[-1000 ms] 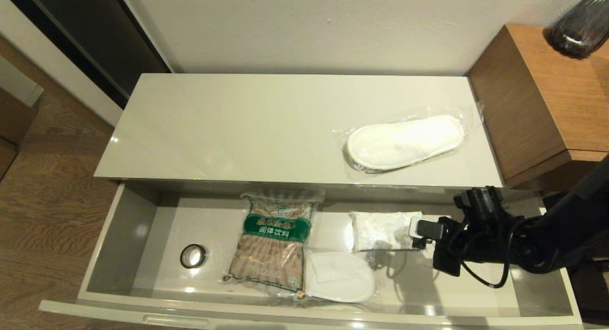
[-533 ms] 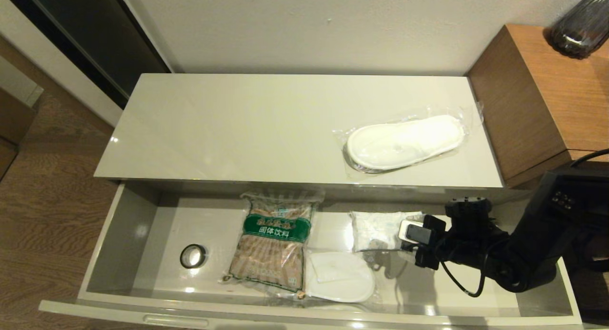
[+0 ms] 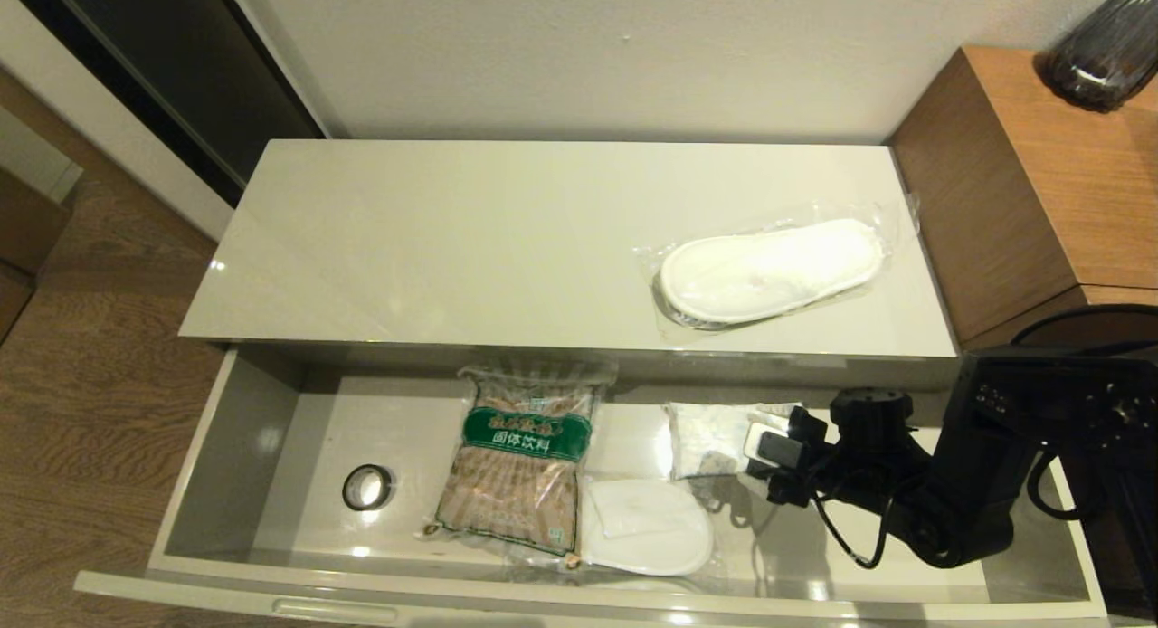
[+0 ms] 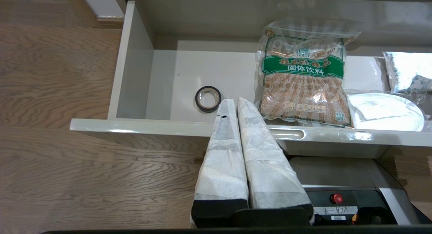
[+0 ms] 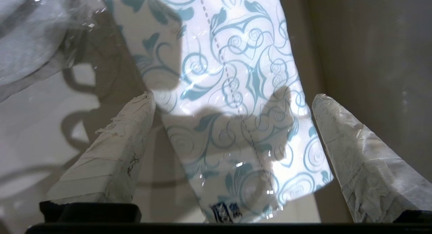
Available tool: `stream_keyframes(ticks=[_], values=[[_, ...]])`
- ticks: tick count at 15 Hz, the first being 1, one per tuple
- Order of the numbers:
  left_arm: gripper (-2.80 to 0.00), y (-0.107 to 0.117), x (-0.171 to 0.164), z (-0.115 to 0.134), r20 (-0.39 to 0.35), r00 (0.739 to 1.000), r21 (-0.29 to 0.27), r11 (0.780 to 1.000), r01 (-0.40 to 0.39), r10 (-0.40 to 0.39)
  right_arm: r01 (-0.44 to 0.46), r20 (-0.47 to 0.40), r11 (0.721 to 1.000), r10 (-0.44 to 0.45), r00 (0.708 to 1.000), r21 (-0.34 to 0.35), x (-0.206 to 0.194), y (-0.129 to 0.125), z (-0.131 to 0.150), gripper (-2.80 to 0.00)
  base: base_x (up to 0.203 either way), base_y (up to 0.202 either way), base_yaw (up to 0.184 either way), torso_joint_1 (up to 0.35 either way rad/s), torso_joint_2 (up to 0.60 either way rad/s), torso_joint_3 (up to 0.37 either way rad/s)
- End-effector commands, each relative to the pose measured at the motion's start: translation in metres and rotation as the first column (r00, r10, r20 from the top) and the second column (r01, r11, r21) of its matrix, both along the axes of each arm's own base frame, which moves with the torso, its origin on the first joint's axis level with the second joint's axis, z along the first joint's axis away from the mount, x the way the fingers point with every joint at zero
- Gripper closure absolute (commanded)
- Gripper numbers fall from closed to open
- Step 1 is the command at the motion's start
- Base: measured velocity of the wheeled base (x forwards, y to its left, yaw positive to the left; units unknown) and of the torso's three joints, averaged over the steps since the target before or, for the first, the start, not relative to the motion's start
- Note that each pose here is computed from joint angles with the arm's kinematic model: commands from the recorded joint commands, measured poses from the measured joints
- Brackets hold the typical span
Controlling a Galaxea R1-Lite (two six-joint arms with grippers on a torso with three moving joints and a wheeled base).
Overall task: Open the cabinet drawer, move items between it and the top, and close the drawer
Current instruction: Take out the tissue from the drawer
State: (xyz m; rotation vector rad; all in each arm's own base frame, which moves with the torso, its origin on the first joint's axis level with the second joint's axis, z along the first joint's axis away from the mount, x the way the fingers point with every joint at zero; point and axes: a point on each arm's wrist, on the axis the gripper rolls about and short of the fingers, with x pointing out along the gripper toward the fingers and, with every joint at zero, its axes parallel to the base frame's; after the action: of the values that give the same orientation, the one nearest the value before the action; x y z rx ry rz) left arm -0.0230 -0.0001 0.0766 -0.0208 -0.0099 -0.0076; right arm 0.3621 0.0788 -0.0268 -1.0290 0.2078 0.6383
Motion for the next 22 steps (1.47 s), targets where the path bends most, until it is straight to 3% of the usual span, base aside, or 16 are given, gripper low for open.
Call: stream_keyframes(ticks=[1, 7, 8, 9, 22], values=[[0.00, 0.000, 0.000, 0.000, -0.001, 1.000, -0.001, 1.000, 0.000, 0.000, -0.003, -0.002, 1.000, 0.003, 1.000, -0.002, 0.005, 0.001, -0.011, -2.80, 0.000, 0.000, 0.000, 0.000, 0.00, 0.000], [0.00, 0.000, 0.000, 0.000, -0.001, 1.000, -0.001, 1.000, 0.000, 0.000, 0.008, 0.073, 0.999, -0.011, 0.997, 0.038, 0.026, 0.005, -0.012, -2.80, 0.000, 0.000, 0.000, 0.000, 0.00, 0.000], [0.00, 0.000, 0.000, 0.000, -0.001, 1.000, -0.001, 1.000, 0.000, 0.000, 0.008, 0.080, 0.999, -0.011, 0.997, 0.040, 0.028, 0.005, -0.011, -2.68, 0.000, 0.000, 0.000, 0.000, 0.00, 0.000], [0.00, 0.000, 0.000, 0.000, -0.001, 1.000, -0.001, 1.000, 0.000, 0.000, 0.008, 0.080, 0.999, -0.011, 0.997, 0.040, 0.028, 0.005, -0.011, 0.00, 0.000, 0.000, 0.000, 0.000, 0.00, 0.000], [0.00, 0.000, 0.000, 0.000, -0.001, 1.000, -0.001, 1.000, 0.000, 0.000, 0.033, 0.087, 0.998, -0.038, 0.996, 0.049, 0.026, -0.004, 0.001, 0.00, 0.000, 0.000, 0.000, 0.000, 0.00, 0.000]])
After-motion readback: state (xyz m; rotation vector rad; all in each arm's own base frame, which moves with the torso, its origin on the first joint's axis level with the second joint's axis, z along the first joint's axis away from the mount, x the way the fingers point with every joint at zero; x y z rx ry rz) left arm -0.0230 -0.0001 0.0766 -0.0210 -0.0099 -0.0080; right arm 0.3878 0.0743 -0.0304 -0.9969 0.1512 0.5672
